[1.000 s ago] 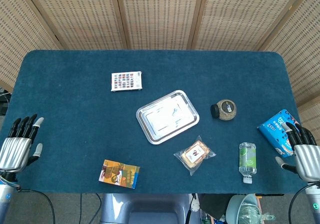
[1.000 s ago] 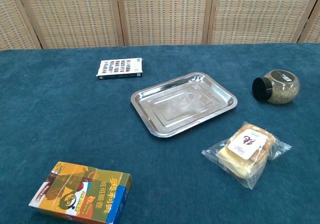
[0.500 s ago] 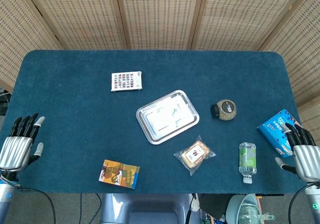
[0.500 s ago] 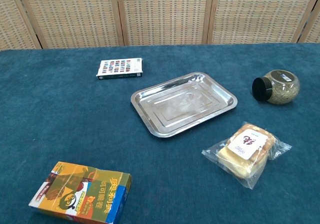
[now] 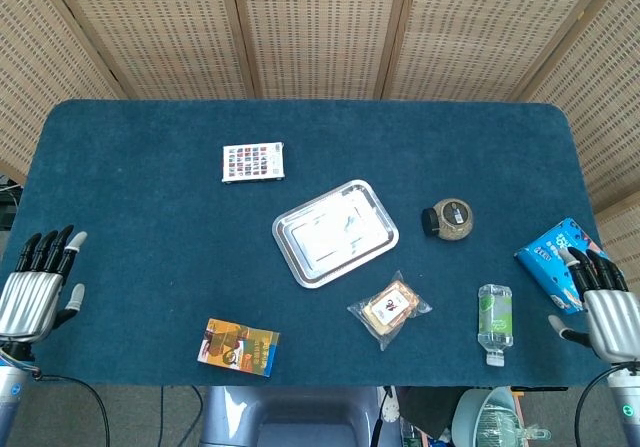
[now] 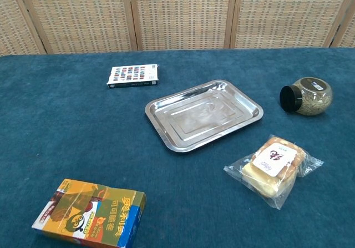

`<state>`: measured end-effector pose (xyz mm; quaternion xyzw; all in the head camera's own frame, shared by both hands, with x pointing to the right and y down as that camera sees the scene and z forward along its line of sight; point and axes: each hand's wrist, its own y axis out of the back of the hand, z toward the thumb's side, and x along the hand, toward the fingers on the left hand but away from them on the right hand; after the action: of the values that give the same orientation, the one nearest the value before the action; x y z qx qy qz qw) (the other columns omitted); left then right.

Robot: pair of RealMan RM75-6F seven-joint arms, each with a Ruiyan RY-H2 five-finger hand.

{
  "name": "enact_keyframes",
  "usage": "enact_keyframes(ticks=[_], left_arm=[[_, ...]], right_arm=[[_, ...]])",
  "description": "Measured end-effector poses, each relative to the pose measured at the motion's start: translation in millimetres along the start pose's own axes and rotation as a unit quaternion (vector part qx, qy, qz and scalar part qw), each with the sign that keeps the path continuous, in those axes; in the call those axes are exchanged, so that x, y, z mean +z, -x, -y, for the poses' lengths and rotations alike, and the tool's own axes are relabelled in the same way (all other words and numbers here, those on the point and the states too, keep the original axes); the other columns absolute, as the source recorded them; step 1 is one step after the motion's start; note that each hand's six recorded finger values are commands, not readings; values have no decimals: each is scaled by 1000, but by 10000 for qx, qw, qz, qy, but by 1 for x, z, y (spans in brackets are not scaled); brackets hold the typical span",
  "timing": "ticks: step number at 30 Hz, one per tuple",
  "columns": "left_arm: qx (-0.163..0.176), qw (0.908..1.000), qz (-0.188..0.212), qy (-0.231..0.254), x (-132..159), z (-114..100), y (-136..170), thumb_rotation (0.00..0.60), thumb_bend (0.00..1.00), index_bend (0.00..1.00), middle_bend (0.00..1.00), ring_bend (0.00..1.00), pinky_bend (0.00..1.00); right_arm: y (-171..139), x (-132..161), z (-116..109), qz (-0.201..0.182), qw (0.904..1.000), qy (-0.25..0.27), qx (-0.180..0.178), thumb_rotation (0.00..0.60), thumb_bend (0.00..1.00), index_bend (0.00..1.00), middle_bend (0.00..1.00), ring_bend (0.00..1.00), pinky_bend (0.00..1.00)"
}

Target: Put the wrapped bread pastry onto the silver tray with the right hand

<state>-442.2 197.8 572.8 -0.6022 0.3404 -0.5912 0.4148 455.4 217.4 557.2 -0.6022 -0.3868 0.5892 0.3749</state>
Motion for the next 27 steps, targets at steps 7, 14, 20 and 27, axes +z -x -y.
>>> enact_keyframes(ticks=[7, 14, 20, 27], left_arm=[[34, 10000, 28, 30, 3, -2, 0, 600, 495, 0, 0, 0, 0], [17, 10000, 5, 32, 4, -1, 1, 600, 495, 0, 0, 0, 0], [-55, 9999, 37, 106, 5, 1, 0, 600, 495, 0, 0, 0, 0], [-75, 9999, 36, 102, 3, 3, 0, 600, 495, 0, 0, 0, 0]], right_arm=[[-1, 5, 2, -119, 9998, 115, 77, 600, 222, 48, 62, 28, 81], [3, 22, 9, -478, 9981, 162, 350, 600, 222, 48, 62, 28, 81], [8, 39, 12, -778, 9952, 129, 578, 600, 222, 48, 62, 28, 81], [13, 65, 21, -1195, 9888, -60, 891, 600, 222, 48, 61, 29, 81]])
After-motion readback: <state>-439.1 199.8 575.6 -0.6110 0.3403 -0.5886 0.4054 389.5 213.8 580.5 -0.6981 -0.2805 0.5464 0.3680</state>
